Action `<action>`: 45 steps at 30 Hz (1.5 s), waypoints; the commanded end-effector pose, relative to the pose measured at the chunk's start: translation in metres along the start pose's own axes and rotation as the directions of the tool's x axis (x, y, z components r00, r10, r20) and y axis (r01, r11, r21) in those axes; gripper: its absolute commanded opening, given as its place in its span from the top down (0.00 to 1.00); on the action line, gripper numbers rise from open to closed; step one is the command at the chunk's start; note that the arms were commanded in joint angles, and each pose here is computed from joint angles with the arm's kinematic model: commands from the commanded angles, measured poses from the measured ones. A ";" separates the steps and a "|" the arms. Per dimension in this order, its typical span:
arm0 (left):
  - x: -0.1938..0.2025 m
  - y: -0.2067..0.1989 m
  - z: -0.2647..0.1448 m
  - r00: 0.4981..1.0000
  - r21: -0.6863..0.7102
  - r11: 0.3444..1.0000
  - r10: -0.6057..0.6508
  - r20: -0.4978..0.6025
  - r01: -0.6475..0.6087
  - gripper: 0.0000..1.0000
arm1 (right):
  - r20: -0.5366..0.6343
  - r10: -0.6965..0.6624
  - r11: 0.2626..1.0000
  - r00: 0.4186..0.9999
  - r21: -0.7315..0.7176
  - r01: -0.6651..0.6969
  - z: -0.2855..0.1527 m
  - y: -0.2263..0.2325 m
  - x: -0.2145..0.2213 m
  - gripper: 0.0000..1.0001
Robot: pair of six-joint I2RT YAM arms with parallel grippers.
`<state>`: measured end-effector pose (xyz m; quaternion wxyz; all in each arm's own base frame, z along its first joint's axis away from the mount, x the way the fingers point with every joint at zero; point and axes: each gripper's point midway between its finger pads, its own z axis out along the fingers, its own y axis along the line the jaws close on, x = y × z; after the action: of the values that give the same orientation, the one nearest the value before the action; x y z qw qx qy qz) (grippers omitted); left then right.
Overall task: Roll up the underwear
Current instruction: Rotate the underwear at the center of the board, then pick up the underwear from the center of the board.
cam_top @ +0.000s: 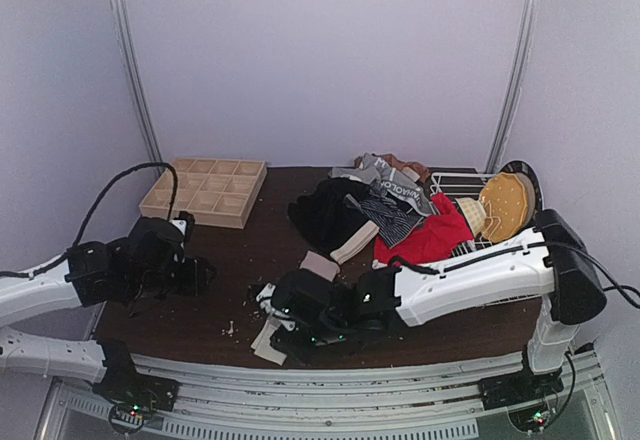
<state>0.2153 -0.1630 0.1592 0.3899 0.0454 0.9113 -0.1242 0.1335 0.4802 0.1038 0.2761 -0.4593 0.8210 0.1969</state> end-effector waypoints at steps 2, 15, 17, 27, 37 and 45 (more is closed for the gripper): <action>-0.009 0.006 -0.009 0.998 0.023 0.998 -0.056 0.034 0.056 0.48 | -0.064 -0.050 0.995 0.997 0.082 0.055 0.025 0.014 0.016 0.54; 0.033 0.020 0.010 0.991 0.005 0.992 -0.127 -0.038 0.127 0.48 | -0.158 -0.101 0.976 0.982 0.177 0.129 0.058 0.010 0.031 0.55; 0.037 0.021 0.011 0.990 0.003 0.991 -0.132 -0.045 0.132 0.48 | -0.171 -0.102 0.977 0.980 0.167 0.131 0.061 0.012 0.034 0.56; 0.045 0.021 0.017 0.988 0.006 0.990 -0.142 -0.065 0.143 0.48 | -0.227 -0.080 0.975 0.971 0.186 0.124 0.077 0.006 0.049 0.58; 0.051 0.022 0.019 0.986 0.008 0.989 -0.148 -0.073 0.149 0.48 | -0.267 -0.018 0.980 0.963 0.184 0.069 0.084 -0.007 0.067 0.79; 0.053 0.021 0.022 0.986 0.009 0.988 -0.151 -0.078 0.152 0.48 | -0.244 0.060 0.986 0.968 0.166 -0.019 0.084 -0.015 0.065 0.89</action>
<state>0.1937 -0.1442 0.0996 0.3365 -0.0083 0.9306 -0.1436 0.1320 0.5067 0.0223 0.2378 -0.4602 0.8490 0.1041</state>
